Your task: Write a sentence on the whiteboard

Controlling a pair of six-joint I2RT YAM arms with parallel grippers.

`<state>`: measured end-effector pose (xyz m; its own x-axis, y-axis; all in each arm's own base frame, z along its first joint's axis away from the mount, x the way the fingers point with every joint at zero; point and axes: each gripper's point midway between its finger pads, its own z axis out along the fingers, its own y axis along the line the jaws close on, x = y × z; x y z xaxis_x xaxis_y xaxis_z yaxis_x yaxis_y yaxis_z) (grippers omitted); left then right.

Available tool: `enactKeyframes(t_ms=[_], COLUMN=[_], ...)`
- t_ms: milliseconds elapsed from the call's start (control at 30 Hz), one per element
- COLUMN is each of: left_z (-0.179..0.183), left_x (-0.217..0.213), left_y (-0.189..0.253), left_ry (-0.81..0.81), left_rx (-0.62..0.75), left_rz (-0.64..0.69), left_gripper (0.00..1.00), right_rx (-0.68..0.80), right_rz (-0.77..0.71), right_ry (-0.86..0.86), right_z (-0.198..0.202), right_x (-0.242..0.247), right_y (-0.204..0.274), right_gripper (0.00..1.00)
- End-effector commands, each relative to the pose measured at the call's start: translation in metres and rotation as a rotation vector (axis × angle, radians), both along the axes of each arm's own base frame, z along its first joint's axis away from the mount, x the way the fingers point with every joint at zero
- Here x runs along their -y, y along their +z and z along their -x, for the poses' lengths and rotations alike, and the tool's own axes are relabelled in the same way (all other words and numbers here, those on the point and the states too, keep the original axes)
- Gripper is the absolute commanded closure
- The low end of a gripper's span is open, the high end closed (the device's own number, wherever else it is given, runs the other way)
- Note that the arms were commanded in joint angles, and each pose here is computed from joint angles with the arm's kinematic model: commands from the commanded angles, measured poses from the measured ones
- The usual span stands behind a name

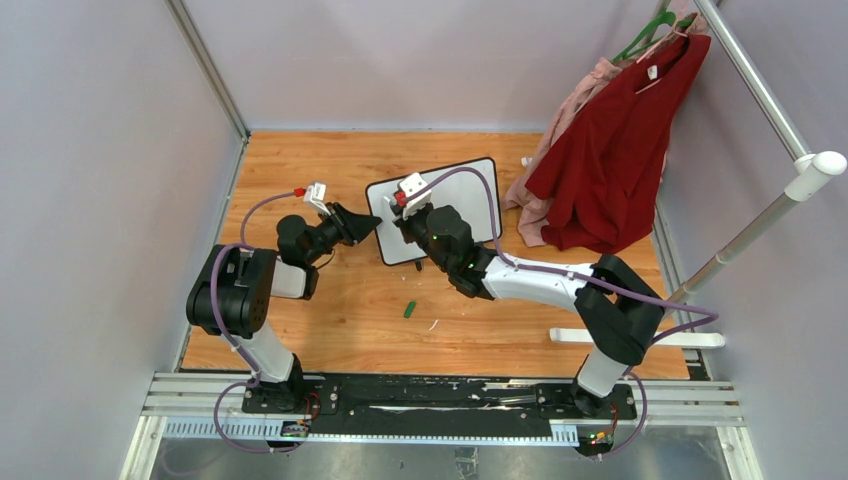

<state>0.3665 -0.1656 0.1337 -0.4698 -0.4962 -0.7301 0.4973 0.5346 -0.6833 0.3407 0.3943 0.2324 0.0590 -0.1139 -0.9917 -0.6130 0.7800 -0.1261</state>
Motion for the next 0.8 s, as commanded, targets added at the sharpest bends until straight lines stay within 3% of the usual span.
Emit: enactKeyframes(t_ms=[0, 767], left_z=[0.0009, 0.0008], left_x=[0.0006, 0.0007], left_y=[0.0118, 0.0109], left_ry=[0.002, 0.003], left_rx=[0.057, 0.055], left_rz=[-0.009, -0.012], left_gripper=[0.72, 0.73], right_rx=[0.031, 0.012], right_rz=[-0.059, -0.058], right_ry=[-0.027, -0.035], right_z=[-0.0047, -0.0050], right_x=[-0.0010, 0.0044], right_y=[0.0161, 0.0073], right_gripper=[1.00, 1.00])
